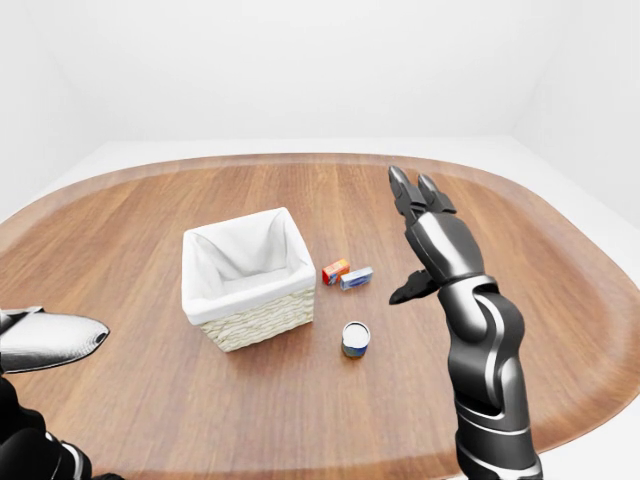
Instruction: Pick up the alphabet soup and put it in the basket.
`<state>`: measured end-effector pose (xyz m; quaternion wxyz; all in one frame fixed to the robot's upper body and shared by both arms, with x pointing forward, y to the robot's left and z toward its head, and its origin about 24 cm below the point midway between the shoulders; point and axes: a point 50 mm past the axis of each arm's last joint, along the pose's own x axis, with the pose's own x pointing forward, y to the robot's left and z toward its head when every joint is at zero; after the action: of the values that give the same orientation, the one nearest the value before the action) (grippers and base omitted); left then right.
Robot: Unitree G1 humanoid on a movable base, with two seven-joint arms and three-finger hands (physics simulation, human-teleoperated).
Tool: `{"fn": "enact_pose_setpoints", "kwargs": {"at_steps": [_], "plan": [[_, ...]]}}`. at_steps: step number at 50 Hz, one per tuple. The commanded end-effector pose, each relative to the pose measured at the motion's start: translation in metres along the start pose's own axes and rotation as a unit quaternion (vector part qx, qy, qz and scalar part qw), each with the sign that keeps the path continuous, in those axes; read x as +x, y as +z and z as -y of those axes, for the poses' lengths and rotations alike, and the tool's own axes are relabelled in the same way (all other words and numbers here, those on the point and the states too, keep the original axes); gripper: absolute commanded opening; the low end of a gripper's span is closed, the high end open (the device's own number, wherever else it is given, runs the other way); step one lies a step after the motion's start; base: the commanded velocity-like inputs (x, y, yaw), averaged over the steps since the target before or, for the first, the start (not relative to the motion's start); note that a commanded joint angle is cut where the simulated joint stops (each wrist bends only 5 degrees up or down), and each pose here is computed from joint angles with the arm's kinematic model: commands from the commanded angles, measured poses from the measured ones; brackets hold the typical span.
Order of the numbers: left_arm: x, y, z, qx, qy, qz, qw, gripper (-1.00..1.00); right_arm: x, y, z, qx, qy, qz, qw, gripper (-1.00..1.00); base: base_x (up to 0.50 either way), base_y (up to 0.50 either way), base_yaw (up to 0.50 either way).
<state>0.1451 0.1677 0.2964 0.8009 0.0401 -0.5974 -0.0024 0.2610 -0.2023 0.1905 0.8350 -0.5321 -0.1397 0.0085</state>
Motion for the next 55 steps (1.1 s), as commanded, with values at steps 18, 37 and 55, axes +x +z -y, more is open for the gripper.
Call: {"fn": "enact_pose_setpoints", "kwargs": {"at_steps": [18, 37, 55], "plan": [[-0.001, 0.001, 0.0, -0.013, 0.001, -0.005, 1.0, 1.0, -0.003, -0.046, -0.019, -0.117, 0.099, -0.142, 0.978, 1.0, 0.0, 0.0, 0.0], [-0.002, 0.0, 0.003, -0.005, -0.01, -0.008, 1.0, 1.0, -0.006, -0.065, -0.096, -0.097, 0.141, -0.161, 0.972, 1.0, 0.0, 0.0, 0.0], [-0.002, 0.0, 0.003, -0.008, -0.01, -0.01, 1.0, 1.0, 0.003, -0.05, -0.133, -0.086, 0.165, -0.152, 0.971, 1.0, 0.0, 0.0, 0.0]]}}
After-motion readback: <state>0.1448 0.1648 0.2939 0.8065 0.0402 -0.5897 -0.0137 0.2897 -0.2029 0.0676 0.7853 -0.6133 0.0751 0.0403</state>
